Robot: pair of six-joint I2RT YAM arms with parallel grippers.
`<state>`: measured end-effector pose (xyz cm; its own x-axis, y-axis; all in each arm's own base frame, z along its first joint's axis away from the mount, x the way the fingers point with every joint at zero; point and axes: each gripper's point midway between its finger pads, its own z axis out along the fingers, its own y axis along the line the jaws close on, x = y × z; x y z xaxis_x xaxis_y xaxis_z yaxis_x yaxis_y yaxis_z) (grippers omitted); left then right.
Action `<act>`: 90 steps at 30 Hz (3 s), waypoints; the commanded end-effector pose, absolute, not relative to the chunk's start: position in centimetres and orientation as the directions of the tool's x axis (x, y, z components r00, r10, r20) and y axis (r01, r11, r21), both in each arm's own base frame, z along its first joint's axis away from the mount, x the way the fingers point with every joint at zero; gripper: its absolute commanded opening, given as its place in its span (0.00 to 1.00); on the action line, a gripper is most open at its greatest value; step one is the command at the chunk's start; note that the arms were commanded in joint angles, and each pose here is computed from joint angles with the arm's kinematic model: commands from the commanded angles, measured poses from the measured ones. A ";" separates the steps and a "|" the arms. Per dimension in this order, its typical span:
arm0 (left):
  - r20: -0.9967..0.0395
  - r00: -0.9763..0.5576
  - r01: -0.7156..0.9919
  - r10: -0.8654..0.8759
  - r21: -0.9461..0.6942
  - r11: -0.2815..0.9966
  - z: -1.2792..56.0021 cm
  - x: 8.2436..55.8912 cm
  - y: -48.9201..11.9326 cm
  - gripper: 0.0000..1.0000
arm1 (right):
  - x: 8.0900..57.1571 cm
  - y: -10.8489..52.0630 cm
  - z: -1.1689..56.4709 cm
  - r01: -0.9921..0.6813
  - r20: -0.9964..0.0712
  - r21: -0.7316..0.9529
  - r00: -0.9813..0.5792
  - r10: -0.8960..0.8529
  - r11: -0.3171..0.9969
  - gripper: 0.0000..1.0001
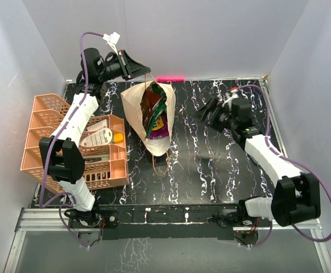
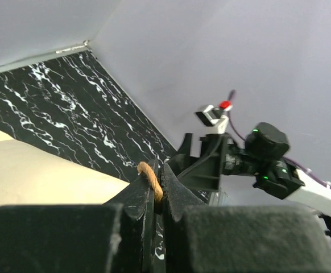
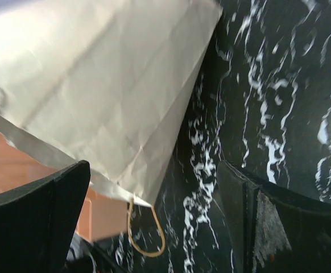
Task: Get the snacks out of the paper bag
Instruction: Adjust the paper bag at the center of the board, then take out the snack from the paper bag.
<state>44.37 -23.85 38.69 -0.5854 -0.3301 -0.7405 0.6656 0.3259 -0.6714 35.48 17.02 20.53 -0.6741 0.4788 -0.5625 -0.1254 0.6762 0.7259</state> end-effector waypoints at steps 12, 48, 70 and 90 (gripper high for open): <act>-0.784 -0.529 0.745 -0.327 -0.613 0.264 42.0 39.2 -23.3 0.00 | 27.9 28.8 21.1 -0.387 -0.724 0.599 -0.637 0.266 0.701 0.88; -0.644 -0.679 0.588 -0.353 -0.764 0.264 43.2 39.2 -24.3 0.00 | 31.8 28.1 27.1 -0.263 -0.776 0.498 -0.561 0.289 0.827 0.65; -0.691 -0.655 0.582 -0.306 -0.719 0.380 42.2 40.3 -23.7 0.00 | 38.0 32.7 27.0 -0.319 -0.821 0.511 -0.457 0.343 0.799 0.34; -0.692 -0.638 0.594 -0.338 -0.721 0.356 44.9 41.2 -23.9 0.00 | 38.2 34.9 26.4 -0.411 -0.802 0.563 -0.483 0.352 0.717 0.35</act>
